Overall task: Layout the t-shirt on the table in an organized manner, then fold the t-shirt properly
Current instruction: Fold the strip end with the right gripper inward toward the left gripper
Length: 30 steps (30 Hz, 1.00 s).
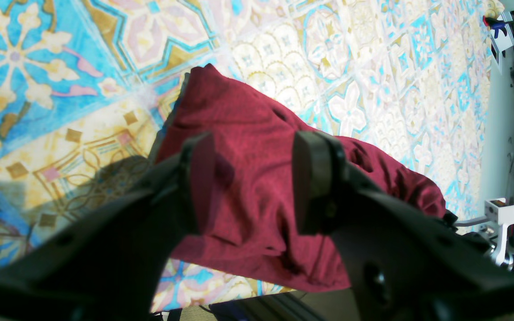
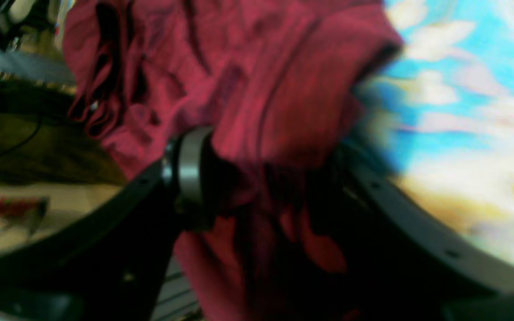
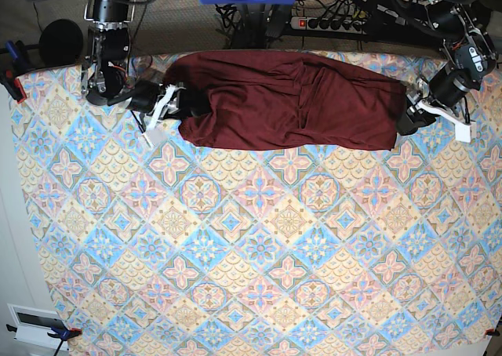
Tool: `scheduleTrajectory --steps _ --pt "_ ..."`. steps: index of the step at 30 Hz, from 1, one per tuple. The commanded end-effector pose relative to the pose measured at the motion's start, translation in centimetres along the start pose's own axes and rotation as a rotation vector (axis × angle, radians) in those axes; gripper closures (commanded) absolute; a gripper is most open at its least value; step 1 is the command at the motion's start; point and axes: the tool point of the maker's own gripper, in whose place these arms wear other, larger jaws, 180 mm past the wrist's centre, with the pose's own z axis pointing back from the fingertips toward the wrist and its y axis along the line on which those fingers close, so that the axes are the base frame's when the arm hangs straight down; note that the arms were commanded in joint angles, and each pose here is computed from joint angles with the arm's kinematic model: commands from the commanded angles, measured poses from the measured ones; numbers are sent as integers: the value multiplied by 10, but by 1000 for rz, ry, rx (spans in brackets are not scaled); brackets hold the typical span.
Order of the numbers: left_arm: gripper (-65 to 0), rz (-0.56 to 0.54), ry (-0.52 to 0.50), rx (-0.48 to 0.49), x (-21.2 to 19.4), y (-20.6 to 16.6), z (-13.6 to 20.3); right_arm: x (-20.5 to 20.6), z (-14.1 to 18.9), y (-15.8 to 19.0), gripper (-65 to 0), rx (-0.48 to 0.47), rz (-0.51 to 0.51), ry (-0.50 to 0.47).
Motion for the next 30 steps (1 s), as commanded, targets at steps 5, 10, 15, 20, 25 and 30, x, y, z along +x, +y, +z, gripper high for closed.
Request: scheduleTrajectory --steps 5,10,15,20,25,30 --pt "-277 -25 -33 -17 12 -6 3 24 39 -29 -289 -106 52 -48" --pt "-277 -25 -34 -18 12 -6 3 22 44 -32 -289 -119 62 -30" --pt "-277 -25 -34 -18 12 -6 3 7 36 -25 -289 -94 55 11" --pt "-277 -25 -34 -18 12 -6 3 -8 13 -2 -289 -17 83 78" --pt "-277 -25 -34 -18 12 -6 3 -12 -6 16 -289 39 65 71" --pt "-277 -25 -34 -18 12 -6 3 -11 -10 19 -289 48 60 66"
